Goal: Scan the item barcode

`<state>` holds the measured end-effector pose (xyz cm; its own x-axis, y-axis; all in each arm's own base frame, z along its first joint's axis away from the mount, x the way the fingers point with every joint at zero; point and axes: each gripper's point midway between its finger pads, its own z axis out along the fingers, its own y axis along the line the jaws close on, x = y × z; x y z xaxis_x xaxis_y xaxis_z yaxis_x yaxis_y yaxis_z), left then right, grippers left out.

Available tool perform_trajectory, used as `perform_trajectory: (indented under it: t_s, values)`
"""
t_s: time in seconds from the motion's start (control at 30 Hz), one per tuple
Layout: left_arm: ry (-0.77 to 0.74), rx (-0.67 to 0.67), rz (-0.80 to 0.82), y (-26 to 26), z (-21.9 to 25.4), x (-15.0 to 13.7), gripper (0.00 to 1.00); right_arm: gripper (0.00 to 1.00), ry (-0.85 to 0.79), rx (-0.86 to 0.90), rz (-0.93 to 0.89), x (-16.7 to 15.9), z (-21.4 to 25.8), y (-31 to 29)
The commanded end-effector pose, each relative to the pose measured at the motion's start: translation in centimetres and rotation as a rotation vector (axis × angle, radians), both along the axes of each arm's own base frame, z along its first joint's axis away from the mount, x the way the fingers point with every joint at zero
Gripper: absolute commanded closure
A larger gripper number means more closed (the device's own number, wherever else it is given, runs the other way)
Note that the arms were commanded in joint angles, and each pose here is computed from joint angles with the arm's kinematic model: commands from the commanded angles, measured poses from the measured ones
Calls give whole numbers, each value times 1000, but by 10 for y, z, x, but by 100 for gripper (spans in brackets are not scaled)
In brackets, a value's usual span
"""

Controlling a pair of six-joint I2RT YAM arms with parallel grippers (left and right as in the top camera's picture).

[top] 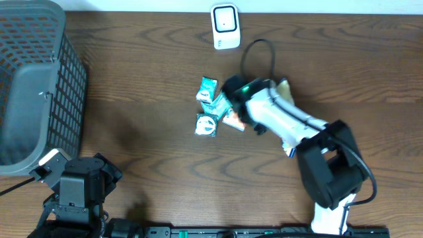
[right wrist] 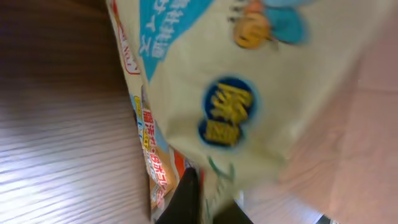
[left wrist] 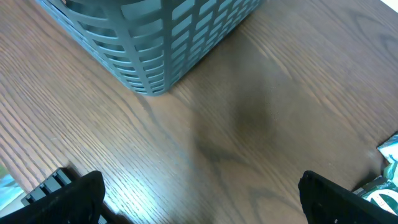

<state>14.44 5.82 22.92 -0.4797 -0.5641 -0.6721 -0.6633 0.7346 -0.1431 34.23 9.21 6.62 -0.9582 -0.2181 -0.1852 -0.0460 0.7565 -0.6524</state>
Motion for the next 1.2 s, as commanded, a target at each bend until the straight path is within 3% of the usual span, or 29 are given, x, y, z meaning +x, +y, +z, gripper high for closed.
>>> perform_trajectory:
  t_s: [0.0, 0.3, 0.33, 0.43, 0.7, 0.77, 0.8, 0.9, 1.17]
  values:
    - [-5, 6, 26, 4, 1, -1, 2, 99, -146, -60, -16, 3, 7, 11]
    - [-6, 6, 26, 4, 1, -1, 2, 96, -72, 166, -12, -13, -31, 61]
    - [-6, 6, 26, 4, 1, -1, 2, 94, -57, 194, -14, -16, -34, 66]
    - [-5, 6, 26, 4, 1, -1, 2, 66, -2, 303, -22, -24, -45, 85]
    - [-5, 6, 26, 4, 1, -1, 2, 50, 162, 630, -12, -43, -63, 148]
    - [-6, 6, 26, 4, 1, -1, 2, 25, 208, 726, 10, -47, -63, 167]
    - [-6, 6, 26, 4, 1, -1, 2, 19, 218, 754, 12, -48, -63, 172]
    - [-5, 6, 26, 4, 1, -1, 2, 11, 228, 809, 21, -48, -62, 184]
    - [-5, 6, 26, 4, 1, -1, 2, 10, 262, 883, 102, -48, -55, 199]
